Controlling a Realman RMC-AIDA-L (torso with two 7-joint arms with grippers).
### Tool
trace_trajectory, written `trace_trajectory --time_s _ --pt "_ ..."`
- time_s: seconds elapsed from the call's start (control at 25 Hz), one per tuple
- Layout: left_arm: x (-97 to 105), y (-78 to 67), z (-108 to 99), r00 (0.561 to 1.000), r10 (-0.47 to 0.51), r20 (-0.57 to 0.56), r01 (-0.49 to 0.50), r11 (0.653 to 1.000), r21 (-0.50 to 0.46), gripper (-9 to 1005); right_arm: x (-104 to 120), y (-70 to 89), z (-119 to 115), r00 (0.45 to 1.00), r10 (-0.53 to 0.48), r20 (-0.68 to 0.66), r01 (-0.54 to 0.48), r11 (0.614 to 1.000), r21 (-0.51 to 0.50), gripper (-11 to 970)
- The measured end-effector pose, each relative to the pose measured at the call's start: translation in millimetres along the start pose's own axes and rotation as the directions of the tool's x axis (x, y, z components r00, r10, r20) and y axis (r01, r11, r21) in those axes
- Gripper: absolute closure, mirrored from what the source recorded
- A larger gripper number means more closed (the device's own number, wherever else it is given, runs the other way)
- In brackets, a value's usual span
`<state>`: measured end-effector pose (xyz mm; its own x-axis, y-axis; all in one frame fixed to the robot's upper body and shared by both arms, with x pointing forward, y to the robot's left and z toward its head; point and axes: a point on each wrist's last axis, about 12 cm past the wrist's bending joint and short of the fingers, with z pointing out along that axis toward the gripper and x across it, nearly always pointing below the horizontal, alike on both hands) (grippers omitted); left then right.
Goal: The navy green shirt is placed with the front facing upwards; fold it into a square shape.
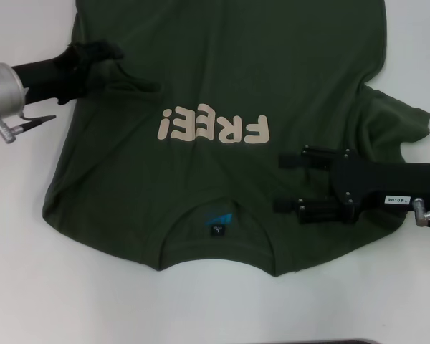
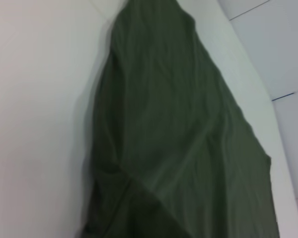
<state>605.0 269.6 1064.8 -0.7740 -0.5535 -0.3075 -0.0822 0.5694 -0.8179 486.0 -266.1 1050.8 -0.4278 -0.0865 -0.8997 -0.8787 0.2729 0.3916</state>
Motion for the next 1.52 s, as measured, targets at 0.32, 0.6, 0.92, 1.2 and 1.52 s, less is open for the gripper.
trace_trajectory --time_s 0.32,0.6,0.92,1.2,1.52 --pt "0.2 -19.3 17.2 0.999 0.023 -0.024 -0.022 0.999 0.031 280 0.7 0.4 0.1 1.0 0.002 -0.003 -0.002 1.0 -0.002 32" --pt "-0.6 -34.4 13.5 1.0 0.018 -0.022 -0.014 0.985 0.17 280 1.9 1.5 0.9 1.0 0.008 0.0 -0.008 1.0 -0.006 31" --pt "-8.1 -5.0 -13.2 0.999 0.033 -0.014 -0.032 0.995 0.098 280 1.2 0.9 0.1 1.0 0.004 -0.001 -0.004 1.0 -0.003 31" --pt "-6.0 4.9 -17.3 0.994 0.098 -0.054 -0.098 0.995 0.019 279 1.5 1.1 -0.5 1.0 0.005 -0.001 -0.005 1.0 -0.003 31" --pt "-0.5 9.4 -19.5 0.989 0.118 -0.084 -0.118 0.993 0.004 279 4.3 2.4 -2.5 1.0 0.012 0.001 -0.012 1.0 0.003 32"
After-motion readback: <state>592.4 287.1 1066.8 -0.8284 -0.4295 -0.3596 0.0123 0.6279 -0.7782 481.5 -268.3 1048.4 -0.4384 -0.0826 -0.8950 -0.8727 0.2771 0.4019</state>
